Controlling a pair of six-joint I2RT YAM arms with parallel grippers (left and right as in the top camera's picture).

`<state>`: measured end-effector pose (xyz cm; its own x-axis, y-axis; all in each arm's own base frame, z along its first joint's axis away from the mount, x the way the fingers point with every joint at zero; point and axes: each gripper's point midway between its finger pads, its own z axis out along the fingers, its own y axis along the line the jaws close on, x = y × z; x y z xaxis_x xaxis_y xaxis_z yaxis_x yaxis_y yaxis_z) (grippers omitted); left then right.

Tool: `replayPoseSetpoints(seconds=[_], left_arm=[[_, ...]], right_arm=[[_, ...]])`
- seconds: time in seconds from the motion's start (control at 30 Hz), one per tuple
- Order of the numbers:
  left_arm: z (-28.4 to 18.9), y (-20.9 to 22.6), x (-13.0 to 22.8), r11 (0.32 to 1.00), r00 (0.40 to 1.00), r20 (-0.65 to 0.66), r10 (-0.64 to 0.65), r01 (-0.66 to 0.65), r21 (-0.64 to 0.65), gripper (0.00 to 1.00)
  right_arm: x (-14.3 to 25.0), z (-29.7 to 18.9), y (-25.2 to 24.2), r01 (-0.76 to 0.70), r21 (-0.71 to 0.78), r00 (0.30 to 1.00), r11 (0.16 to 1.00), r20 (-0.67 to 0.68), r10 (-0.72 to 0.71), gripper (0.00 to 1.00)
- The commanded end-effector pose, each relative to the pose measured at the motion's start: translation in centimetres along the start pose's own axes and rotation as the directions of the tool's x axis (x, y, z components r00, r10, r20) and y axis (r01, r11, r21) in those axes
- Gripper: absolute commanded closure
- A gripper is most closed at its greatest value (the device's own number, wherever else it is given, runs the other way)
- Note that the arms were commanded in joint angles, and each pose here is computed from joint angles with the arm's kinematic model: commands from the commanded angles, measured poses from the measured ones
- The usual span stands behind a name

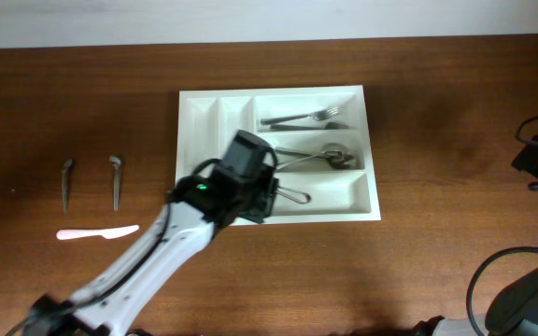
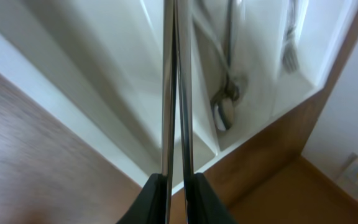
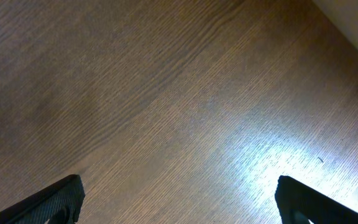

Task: Pack container
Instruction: 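Carry the tongs with the left gripper into the bottom long compartment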

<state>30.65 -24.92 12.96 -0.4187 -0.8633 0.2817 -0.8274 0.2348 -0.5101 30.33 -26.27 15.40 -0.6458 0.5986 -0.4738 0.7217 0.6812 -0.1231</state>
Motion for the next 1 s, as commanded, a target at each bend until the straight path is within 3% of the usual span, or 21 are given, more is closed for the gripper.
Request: replayPoseSetpoints(seconds=[0.0, 0.3, 0.97], left_arm=[[1.8, -0.3, 1.8, 0.996, 0.995, -0.040, -0.088, 0.088, 0.002, 0.98], [4.8, 0.9, 2.8, 0.996, 0.994, -0.076, -0.076, 0.072, -0.055, 0.98], [3.6, 0.3, 4.6, 1.000, 0.995, -0.094, -0.016, 0.015, -0.006, 0.98]], right_arm=[[-0.1, 0.0, -0.5, -0.005, 0.018, 1.000, 1.000, 0.005, 0.005, 0.01], [-0.1, 0.0, -0.5, -0.005, 0.018, 1.000, 1.000, 0.005, 0.005, 0.01], [-0.1, 0.0, -0.5, -0.005, 0.018, 1.000, 1.000, 0.005, 0.005, 0.01]])
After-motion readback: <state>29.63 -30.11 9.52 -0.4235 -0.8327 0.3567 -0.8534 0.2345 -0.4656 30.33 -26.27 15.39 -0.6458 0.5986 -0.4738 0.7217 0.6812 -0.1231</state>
